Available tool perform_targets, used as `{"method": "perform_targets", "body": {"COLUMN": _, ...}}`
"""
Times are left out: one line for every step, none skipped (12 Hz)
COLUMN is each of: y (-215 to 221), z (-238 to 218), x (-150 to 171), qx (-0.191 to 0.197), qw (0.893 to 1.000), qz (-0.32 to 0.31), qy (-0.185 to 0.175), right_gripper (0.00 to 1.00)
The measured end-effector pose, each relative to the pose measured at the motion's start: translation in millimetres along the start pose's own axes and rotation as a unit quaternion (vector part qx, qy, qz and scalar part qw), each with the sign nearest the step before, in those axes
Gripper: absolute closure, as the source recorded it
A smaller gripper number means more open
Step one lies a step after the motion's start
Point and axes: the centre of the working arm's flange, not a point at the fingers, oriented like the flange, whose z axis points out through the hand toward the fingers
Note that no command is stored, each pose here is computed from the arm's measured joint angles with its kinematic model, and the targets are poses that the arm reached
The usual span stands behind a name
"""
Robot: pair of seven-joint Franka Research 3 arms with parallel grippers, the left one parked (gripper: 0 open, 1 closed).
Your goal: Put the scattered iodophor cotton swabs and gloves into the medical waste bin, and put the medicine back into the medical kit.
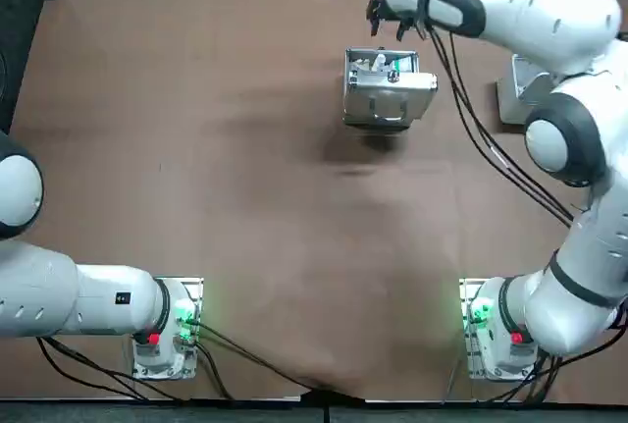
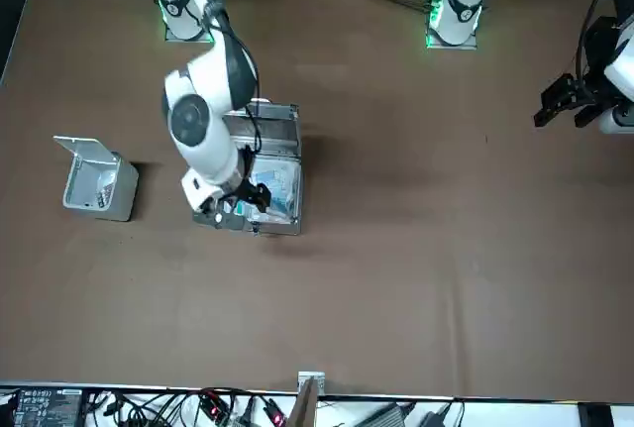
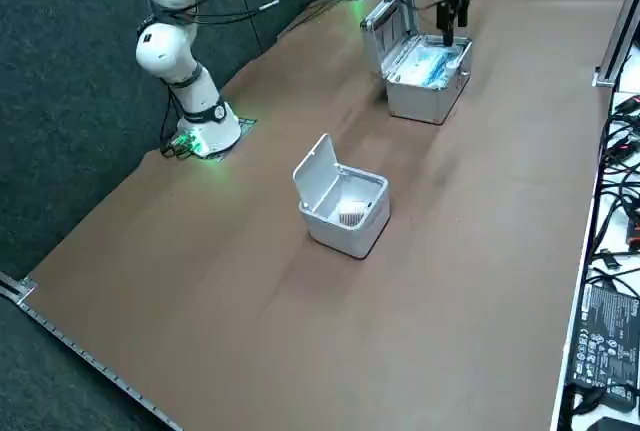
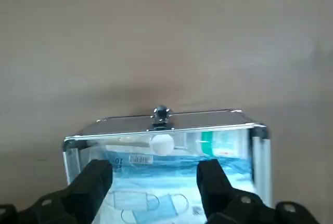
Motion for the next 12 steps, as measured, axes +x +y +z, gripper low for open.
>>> {"method": "perform_targets", "body": {"y": 7.1, "z": -18.1, "x": 3.0, "qx": 0.002, "qw": 1.000, "qz": 0.004, "qy": 0.005, "right_gripper": 0.00}}
{"method": "perform_targets", "body": {"y": 28.3, "z": -51.5, "x": 10.5, "qx": 0.003, "qw": 1.000, "qz": -0.005, "qy": 0.010, "right_gripper": 0.00}}
{"method": "perform_targets", "body": {"y": 42.5, "z": -67.3, "x": 14.5, "qx": 0.001, "qw": 1.000, "qz": -0.014, "qy": 0.010, "right_gripper": 0.00}}
{"method": "perform_targets", "body": {"y": 59.3, "z": -82.3, "x": 18.5, "qx": -0.004, "qw": 1.000, "qz": -0.029, "qy": 0.006, "right_gripper": 0.00}}
{"method": "perform_targets", "body": {"y": 78.7, "z": -97.0, "x": 22.3, "qx": -0.008, "qw": 0.999, "qz": -0.048, "qy": -0.001, "right_gripper": 0.00}}
{"method": "perform_targets", "body": {"y": 99.9, "z": -112.1, "x": 25.1, "qx": -0.013, "qw": 0.998, "qz": -0.066, "qy": -0.009, "right_gripper": 0.00}}
{"method": "perform_targets", "body": {"y": 121.6, "z": -126.9, "x": 27.3, "qx": -0.016, "qw": 0.997, "qz": -0.079, "qy": -0.017, "right_gripper": 0.00}}
{"method": "perform_targets", "body": {"y": 143.8, "z": -141.7, "x": 29.2, "qx": -0.018, "qw": 0.996, "qz": -0.087, "qy": -0.023, "right_gripper": 0.00}}
{"method": "perform_targets", "body": {"y": 167.6, "z": -157.2, "x": 30.9, "qx": -0.019, "qw": 0.995, "qz": -0.090, "qy": -0.027, "right_gripper": 0.00}}
{"method": "perform_targets", "body": {"y": 189.9, "z": -170.3, "x": 31.1, "qx": -0.020, "qw": 0.995, "qz": -0.091, "qy": -0.034, "right_gripper": 0.00}}
{"method": "perform_targets", "body": {"y": 211.0, "z": -182.1, "x": 30.8, "qx": -0.021, "qw": 0.995, "qz": -0.091, "qy": -0.038, "right_gripper": 0.00}}
{"method": "perform_targets", "body": {"y": 229.6, "z": -192.5, "x": 30.6, "qx": -0.021, "qw": 0.995, "qz": -0.087, "qy": -0.040, "right_gripper": 0.00}}
